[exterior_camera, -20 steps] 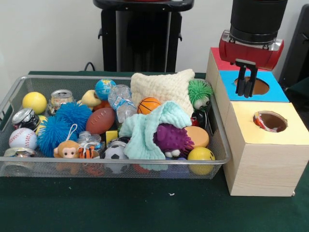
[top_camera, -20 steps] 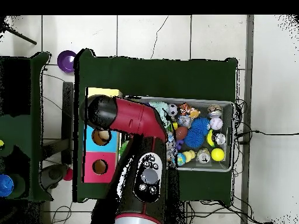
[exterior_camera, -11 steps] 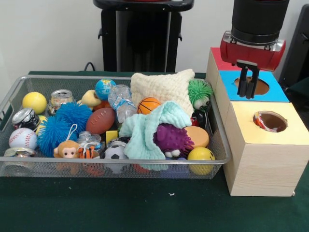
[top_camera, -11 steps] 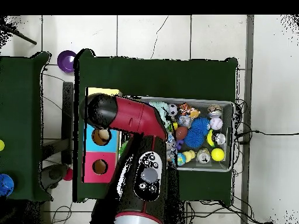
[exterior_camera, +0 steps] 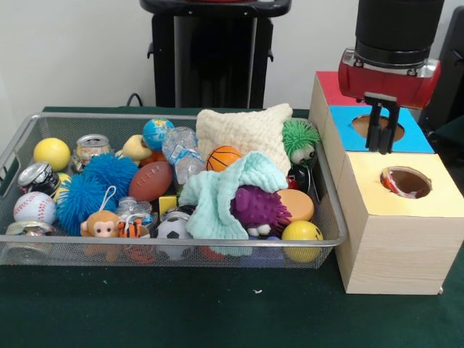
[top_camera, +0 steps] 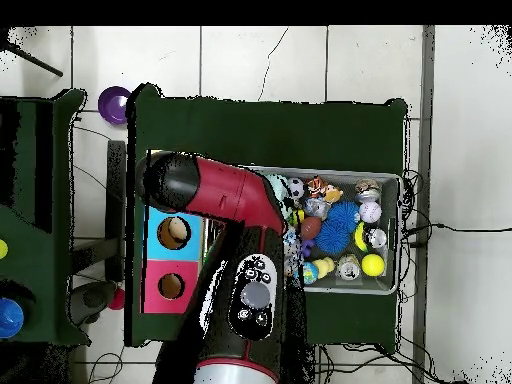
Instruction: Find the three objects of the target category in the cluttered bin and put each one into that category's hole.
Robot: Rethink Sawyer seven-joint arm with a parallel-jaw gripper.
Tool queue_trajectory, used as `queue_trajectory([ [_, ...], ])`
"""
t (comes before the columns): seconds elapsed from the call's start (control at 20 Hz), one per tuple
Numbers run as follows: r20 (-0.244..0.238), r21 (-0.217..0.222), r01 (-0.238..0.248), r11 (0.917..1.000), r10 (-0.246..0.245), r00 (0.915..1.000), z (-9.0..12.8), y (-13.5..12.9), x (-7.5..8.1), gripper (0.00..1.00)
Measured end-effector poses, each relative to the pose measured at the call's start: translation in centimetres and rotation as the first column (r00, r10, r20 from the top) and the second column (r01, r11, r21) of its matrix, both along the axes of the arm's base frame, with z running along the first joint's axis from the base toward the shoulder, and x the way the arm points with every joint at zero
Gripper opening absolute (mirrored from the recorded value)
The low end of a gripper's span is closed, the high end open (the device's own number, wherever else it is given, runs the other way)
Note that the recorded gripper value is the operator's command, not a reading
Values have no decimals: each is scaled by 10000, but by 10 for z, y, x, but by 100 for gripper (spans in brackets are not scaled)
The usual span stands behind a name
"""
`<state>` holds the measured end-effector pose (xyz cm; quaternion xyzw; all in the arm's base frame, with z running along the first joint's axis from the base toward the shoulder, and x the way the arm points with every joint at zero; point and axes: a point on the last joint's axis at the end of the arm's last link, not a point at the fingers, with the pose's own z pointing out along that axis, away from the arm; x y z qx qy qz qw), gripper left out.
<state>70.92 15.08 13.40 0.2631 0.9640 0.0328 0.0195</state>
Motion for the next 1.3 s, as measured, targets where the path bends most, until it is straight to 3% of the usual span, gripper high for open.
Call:
queue_trajectory([
  [0.3, 665, 53, 213, 9998, -216, 9976, 4, 1, 18, 0],
  [0.6, 1379, 6, 477, 9989, -473, 9893, -4, 2, 30, 0],
  [1.15, 999, -20, 307, 9995, -304, 9945, -19, 12, 21, 0],
  [1.3, 416, 145, 263, 9995, -269, 9988, -20, 14, 13, 0],
])
